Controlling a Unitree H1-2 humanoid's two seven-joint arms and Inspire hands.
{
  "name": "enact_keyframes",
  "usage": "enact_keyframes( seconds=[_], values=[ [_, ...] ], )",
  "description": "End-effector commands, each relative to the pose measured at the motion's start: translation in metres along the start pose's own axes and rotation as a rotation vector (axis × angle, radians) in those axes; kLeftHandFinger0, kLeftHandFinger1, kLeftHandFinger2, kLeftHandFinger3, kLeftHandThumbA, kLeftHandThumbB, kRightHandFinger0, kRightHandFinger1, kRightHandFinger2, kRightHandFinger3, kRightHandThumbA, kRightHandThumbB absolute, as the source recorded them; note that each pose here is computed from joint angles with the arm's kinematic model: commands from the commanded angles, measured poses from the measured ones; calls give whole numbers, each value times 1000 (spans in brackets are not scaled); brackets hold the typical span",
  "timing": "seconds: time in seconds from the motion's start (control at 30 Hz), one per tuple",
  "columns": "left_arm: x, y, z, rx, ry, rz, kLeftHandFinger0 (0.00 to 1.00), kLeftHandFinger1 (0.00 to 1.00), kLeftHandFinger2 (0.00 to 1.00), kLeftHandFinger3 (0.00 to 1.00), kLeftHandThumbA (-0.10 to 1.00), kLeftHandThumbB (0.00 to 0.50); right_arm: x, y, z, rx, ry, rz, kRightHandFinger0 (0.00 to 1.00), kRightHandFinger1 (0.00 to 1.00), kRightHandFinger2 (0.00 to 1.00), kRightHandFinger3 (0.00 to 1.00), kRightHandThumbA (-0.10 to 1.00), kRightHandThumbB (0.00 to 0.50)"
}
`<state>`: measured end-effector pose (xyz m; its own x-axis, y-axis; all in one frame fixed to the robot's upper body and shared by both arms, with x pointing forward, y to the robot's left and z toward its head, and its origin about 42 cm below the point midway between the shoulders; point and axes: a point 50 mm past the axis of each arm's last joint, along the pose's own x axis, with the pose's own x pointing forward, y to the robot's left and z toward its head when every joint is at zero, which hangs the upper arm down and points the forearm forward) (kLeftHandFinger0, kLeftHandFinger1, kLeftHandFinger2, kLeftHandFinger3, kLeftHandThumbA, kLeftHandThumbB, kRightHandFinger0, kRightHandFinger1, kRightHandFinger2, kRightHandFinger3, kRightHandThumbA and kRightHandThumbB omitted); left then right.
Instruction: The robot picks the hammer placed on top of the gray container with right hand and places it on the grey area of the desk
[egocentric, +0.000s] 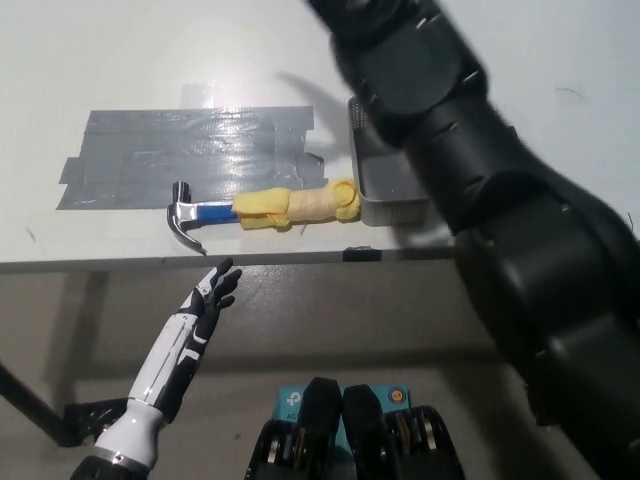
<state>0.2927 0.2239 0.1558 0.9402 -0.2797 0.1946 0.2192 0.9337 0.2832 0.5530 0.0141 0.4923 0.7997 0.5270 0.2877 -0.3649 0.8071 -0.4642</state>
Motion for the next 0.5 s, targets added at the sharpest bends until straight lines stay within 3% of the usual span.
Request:
enact_keyframes(
  seconds=[0.0,0.07,0.1,0.2,0.33,0.43,0.47],
  values=[
    [9,7,12,26,-47,-14,1000,1000,1000,1000,993,110,-24,-72,95,142,-304,18,1000,1000,1000,1000,908,500],
    [18,12,13,23,-56,-2,1000,1000,1000,1000,1000,135,-60,-98,109,36,-434,-18,1000,1000,1000,1000,977,500],
    [22,16,15,21,-67,7,1000,1000,1000,1000,1000,135,-80,-108,112,-4,-483,-39,1000,1000,1000,1000,991,469],
    [43,26,24,19,-120,31,1000,1000,1000,1000,1000,138,-161,-137,114,-88,-596,-95,1000,1000,1000,1000,963,426],
    [65,32,32,15,-165,48,1000,1000,1000,1000,1000,140,-236,-143,107,-133,-634,-111,1000,1000,1000,1000,917,438],
    [75,35,35,12,-178,64,1000,1000,1000,1000,1000,135,-301,-127,83,-175,-660,-80,1000,1000,1000,1000,940,414],
    [76,36,34,9,-179,67,1000,1000,1000,1000,1000,128,-320,-118,75,-182,-652,-90,1000,1000,1000,1000,961,459]
  ],
)
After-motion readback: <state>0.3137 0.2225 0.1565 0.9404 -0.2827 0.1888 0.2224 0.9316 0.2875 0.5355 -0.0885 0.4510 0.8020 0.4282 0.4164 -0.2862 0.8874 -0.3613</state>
